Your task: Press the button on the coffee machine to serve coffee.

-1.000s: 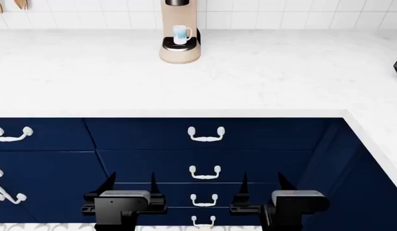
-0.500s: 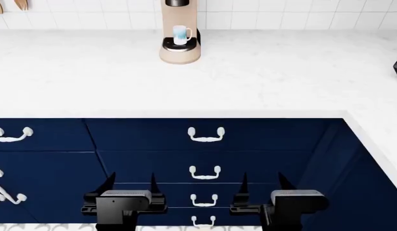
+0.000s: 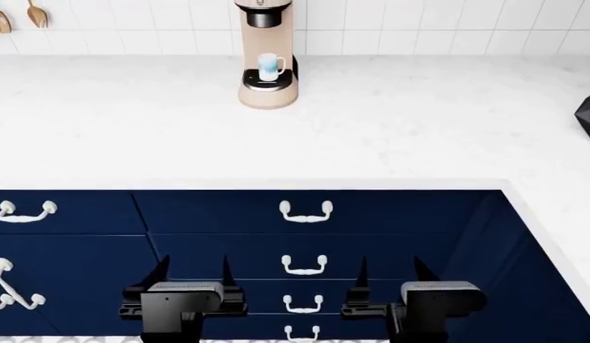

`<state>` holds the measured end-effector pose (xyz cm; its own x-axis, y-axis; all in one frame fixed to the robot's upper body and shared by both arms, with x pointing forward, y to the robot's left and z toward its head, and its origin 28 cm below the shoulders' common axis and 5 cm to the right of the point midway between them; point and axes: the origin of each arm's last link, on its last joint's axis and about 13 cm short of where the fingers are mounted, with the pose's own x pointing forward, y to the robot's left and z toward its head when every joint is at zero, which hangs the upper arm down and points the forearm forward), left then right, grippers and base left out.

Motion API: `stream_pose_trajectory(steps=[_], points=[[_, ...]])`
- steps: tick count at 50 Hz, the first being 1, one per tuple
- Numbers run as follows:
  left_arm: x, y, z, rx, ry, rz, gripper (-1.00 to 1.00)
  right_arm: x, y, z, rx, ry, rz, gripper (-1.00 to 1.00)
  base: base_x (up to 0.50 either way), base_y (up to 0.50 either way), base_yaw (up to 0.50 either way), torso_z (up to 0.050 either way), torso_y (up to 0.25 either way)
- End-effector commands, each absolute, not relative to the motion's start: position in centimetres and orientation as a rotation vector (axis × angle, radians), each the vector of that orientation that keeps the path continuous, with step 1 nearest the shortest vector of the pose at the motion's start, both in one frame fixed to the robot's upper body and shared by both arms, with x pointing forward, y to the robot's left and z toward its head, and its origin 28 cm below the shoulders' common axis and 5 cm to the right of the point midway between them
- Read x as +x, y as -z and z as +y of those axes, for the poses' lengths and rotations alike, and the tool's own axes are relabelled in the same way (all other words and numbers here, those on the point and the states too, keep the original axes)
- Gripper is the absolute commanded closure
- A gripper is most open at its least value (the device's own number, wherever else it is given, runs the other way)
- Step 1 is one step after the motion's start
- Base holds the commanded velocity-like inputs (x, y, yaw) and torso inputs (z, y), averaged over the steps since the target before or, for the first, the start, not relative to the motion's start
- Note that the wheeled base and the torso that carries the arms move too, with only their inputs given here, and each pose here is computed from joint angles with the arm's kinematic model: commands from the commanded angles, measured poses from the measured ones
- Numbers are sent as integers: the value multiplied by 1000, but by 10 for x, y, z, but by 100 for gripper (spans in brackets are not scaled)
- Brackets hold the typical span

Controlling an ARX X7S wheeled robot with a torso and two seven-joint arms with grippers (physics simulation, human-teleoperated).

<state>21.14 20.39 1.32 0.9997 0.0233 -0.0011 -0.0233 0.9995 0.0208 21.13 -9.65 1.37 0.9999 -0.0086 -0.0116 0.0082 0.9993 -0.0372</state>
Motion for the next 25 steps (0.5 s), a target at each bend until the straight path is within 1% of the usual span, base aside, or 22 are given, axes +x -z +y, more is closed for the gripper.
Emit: stream_pose_trajectory(steps=[1, 16, 19, 21, 23, 25], points=[[211, -13, 204, 19, -29, -1, -100, 212, -13, -96, -45, 10, 17, -100, 0, 0, 0, 50, 0], [212, -14, 204, 0, -37, -8, -100, 211, -14, -96, -58, 9, 13, -100, 0, 0, 0, 50, 0], [212, -14, 202, 1, -26, -7, -100, 212, -13, -96, -57, 9, 13, -100, 0, 0, 0, 0, 0], [212, -13, 203, 45, -28, 17, -100, 212, -13, -96, -55, 10, 15, -100, 0, 0, 0, 0, 0], [211, -18, 204, 8, -35, -23, -100, 213, -13, -96, -55, 9, 16, -100, 0, 0, 0, 0, 0], [210, -20, 204, 2, -30, -21, -100, 215, -12, -96, -65, 16, 19, -100, 0, 0, 0, 0, 0]])
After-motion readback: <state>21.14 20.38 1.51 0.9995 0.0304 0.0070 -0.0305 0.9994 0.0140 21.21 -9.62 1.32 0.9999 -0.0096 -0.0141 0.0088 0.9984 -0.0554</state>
